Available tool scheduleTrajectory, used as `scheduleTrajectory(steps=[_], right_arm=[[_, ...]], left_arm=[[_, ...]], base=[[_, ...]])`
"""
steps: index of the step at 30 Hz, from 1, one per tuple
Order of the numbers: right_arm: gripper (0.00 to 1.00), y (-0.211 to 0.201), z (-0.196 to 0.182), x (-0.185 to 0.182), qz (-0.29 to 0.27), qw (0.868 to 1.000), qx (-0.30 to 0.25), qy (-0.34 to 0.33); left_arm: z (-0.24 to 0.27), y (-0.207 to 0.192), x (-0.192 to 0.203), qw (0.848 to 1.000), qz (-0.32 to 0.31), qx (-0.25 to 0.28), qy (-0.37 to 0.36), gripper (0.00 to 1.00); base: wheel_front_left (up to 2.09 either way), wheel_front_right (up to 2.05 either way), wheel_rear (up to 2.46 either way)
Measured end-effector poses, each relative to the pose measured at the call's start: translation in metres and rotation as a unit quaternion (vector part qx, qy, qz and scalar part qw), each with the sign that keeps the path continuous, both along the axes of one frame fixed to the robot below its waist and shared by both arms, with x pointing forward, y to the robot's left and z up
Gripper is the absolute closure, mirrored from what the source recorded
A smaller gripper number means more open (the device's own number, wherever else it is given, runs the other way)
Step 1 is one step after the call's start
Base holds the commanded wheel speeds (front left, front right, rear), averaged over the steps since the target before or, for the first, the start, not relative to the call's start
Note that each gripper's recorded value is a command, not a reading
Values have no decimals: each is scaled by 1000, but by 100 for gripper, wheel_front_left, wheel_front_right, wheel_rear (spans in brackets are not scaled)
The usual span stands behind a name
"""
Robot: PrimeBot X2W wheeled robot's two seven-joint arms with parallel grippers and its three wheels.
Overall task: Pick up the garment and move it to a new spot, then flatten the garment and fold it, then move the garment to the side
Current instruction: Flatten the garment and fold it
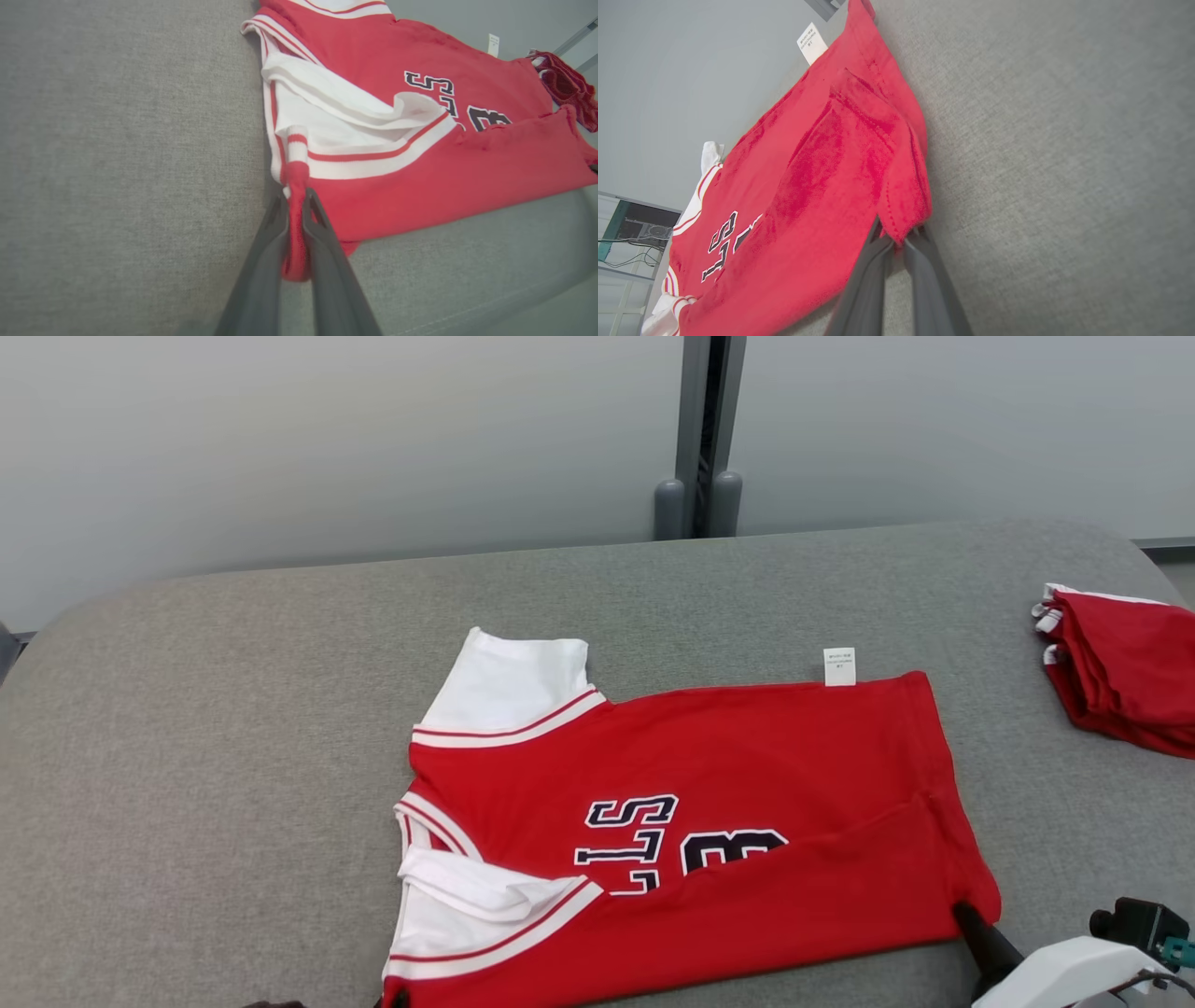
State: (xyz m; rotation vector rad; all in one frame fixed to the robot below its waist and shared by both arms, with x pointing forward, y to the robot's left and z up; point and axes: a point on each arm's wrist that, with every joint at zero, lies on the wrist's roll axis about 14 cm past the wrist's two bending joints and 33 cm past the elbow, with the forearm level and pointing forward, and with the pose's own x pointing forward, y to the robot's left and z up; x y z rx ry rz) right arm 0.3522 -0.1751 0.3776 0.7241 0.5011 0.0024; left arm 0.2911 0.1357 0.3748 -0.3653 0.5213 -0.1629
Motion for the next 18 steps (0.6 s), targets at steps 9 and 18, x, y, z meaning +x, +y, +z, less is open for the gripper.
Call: scheduleTrajectory(steps=[9,18], right_arm=[[100,-3,-9,-29,32,999,4,37],[0,-18,-13,-37,20,998,2,56]], left_arm=[[9,-6,-27,999,-30,0,20,100],[16,-10,-39,999,-42,-1,32,0]], base=[[0,0,0],[0,0,0]])
